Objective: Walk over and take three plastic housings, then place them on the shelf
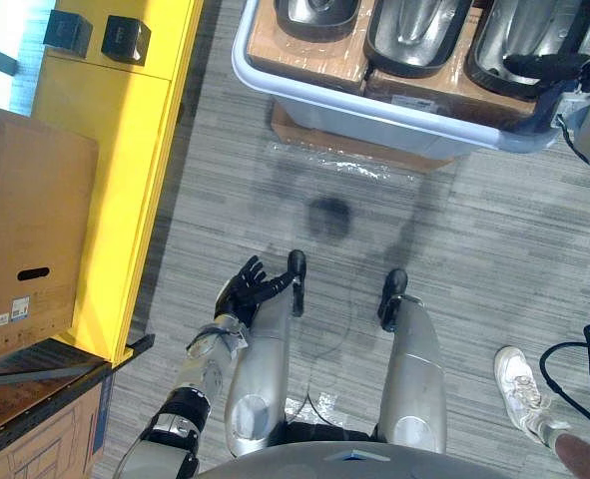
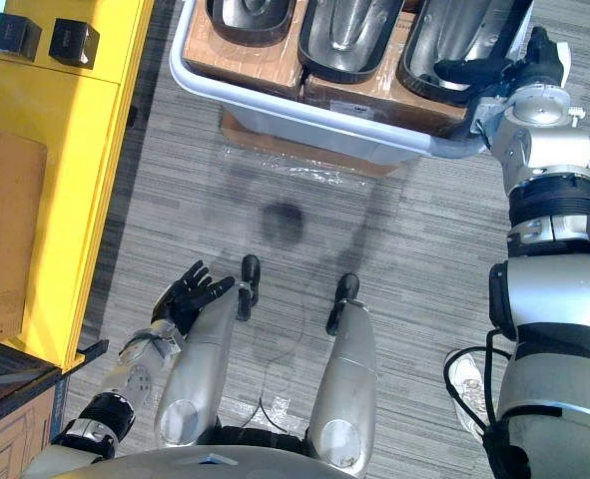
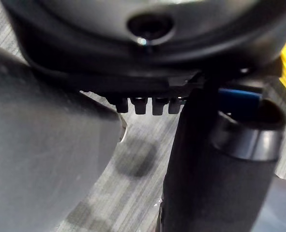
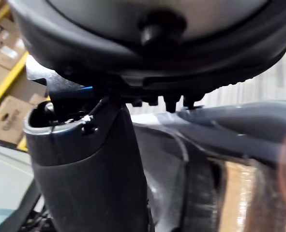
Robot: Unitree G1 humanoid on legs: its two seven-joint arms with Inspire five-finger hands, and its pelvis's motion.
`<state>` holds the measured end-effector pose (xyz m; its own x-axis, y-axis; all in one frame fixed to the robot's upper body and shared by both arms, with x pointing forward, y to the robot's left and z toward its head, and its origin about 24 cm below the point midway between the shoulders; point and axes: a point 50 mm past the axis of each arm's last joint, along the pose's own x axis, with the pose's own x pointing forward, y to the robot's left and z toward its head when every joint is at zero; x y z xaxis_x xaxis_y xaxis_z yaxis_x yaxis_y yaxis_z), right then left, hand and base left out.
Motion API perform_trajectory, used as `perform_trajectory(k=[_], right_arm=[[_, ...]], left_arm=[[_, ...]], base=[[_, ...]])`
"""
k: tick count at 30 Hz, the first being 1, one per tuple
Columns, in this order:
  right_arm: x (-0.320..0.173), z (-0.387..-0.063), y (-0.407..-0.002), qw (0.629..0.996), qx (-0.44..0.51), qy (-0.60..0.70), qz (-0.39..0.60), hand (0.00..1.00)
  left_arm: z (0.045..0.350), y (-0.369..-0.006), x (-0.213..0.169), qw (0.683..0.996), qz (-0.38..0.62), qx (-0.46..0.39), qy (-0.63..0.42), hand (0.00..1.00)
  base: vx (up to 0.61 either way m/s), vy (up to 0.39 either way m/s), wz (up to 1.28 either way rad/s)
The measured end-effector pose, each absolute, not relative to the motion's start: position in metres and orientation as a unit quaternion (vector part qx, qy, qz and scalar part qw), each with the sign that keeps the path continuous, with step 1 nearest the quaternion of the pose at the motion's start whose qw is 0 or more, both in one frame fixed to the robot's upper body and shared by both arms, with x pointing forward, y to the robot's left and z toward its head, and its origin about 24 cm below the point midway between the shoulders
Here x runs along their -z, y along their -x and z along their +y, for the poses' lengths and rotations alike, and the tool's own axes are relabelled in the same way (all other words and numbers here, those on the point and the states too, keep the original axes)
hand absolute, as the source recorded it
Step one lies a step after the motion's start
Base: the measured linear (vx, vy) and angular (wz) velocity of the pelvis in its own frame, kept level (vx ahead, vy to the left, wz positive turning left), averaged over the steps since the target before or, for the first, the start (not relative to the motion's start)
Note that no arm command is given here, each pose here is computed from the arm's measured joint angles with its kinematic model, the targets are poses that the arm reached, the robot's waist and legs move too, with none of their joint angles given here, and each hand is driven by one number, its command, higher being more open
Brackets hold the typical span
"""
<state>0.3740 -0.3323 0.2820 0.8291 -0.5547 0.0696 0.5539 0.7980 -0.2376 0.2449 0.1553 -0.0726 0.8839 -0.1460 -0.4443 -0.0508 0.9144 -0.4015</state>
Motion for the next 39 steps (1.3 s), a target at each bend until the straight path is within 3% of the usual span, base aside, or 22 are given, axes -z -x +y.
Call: perform_trajectory(k=[2,3,27,35,39], right_arm=[[-0.280,-0.335,-0.373,0.945,0.302,0.125,0.016,1.00],[-0.280,-0.336,-0.373,0.943,0.307,0.125,0.022,0.00],[-0.254,-0.363,-0.358,0.896,0.429,0.113,0.030,0.00],[-0.269,-0.375,-0.330,0.866,0.471,0.084,-0.146,0.00],[-0.255,-0.371,-0.314,0.857,0.463,0.064,-0.217,0.00]], left_arm=[[0.156,-0.242,0.074,0.948,0.243,0.023,0.206,1.00],[0.156,-0.240,0.076,0.947,0.245,0.022,0.208,1.00],[0.161,-0.216,0.097,0.935,0.296,-0.003,0.198,1.00],[0.166,-0.200,0.098,0.937,0.287,-0.043,0.193,1.00],[0.167,-0.198,0.078,0.949,0.236,-0.068,0.200,1.00]], base=[[0.00,0.000,0.00],[-0.01,-0.031,0.00],[0.01,-0.025,0.01],[0.05,-0.044,0.02],[0.11,-0.043,0.16]])
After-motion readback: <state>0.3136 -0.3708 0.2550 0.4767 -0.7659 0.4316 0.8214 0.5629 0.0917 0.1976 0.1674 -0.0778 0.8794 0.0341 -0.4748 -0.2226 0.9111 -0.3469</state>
